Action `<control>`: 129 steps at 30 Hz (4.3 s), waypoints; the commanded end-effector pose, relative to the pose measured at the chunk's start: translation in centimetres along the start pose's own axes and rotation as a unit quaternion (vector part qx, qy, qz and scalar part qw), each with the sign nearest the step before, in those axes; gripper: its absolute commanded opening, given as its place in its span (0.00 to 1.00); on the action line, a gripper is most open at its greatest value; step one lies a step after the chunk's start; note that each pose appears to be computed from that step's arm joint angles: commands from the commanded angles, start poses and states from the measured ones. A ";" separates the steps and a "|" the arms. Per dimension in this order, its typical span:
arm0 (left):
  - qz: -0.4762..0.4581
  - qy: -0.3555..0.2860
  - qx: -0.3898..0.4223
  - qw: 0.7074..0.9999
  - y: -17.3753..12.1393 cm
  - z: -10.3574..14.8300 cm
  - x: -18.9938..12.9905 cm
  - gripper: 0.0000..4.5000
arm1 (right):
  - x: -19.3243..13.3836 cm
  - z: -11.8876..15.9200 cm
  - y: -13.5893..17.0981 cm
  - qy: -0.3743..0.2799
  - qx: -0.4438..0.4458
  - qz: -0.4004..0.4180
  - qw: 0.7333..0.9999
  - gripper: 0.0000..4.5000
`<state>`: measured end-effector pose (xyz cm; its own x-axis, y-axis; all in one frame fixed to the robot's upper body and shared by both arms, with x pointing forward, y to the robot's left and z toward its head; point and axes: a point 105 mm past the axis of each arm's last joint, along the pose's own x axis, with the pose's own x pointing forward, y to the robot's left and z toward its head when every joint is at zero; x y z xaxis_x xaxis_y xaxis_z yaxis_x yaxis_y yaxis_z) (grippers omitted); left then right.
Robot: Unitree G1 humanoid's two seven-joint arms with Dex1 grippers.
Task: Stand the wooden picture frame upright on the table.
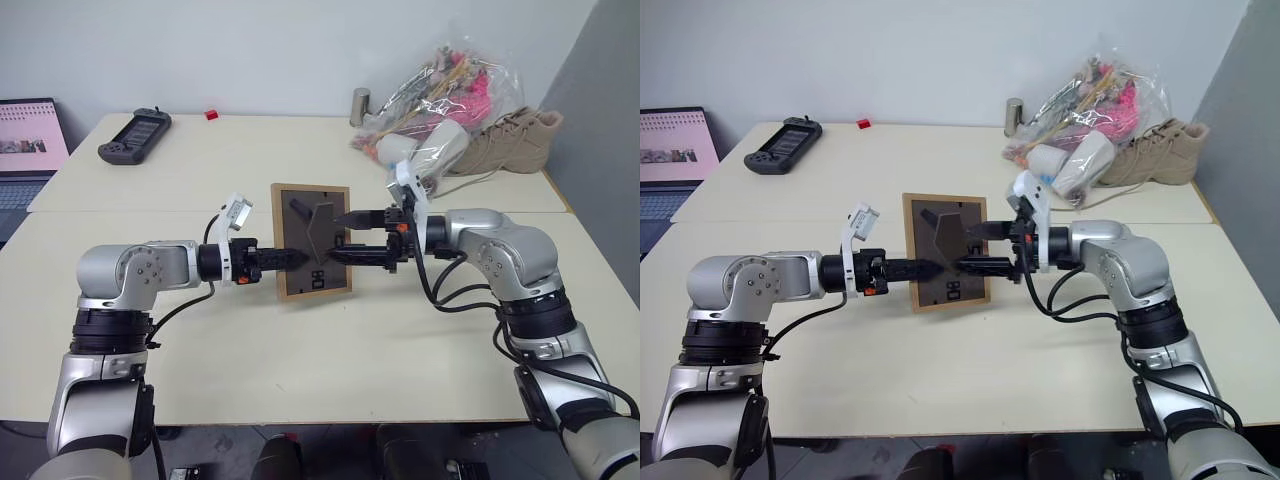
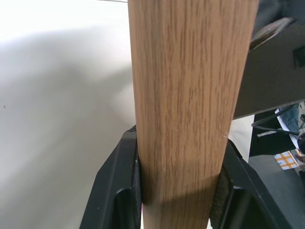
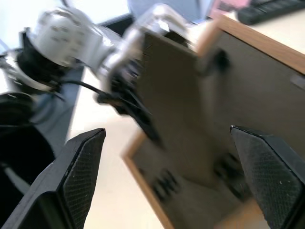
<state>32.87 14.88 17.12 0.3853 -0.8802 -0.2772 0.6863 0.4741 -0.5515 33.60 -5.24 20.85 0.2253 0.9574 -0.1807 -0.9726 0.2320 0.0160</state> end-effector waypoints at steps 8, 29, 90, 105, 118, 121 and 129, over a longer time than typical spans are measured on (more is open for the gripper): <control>-0.093 0.001 -0.132 0.987 -2.7 0.0 -1.5 0.28 | -7.3 -5.0 -1.9 0.106 -0.358 -0.064 0.925 0.99; -0.183 -0.039 -0.233 0.954 -6.9 -4.1 1.0 0.28 | 1.0 -3.1 2.8 -0.107 -0.749 -0.022 0.654 0.99; 0.233 -0.059 0.419 0.875 -2.0 0.6 -5.2 1.00 | 3.5 -4.9 -5.2 -0.043 0.191 -0.058 0.979 0.44; 0.221 -0.052 0.410 0.883 -1.8 0.9 -5.3 1.00 | 3.6 -3.5 -5.1 -0.091 0.214 -0.061 0.971 0.19; 0.213 -0.051 0.381 0.898 -2.5 -0.9 -5.3 1.00 | 7.8 -6.1 -4.0 -0.126 0.235 -0.057 0.962 0.19; 0.217 -0.050 0.378 0.898 -2.4 -1.2 -5.3 1.00 | 8.0 -7.5 -3.3 -0.114 0.223 -0.049 0.967 0.19; 0.222 -0.047 0.382 0.896 -2.1 -1.6 -5.1 1.00 | 8.2 -9.7 -2.0 -0.089 0.167 -0.042 0.981 0.19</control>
<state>28.71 18.61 17.41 0.7393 -0.6091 -0.2870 0.6722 0.6925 0.2619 37.35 0.36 10.75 0.3542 0.9351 0.0123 -0.8763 0.3273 0.3534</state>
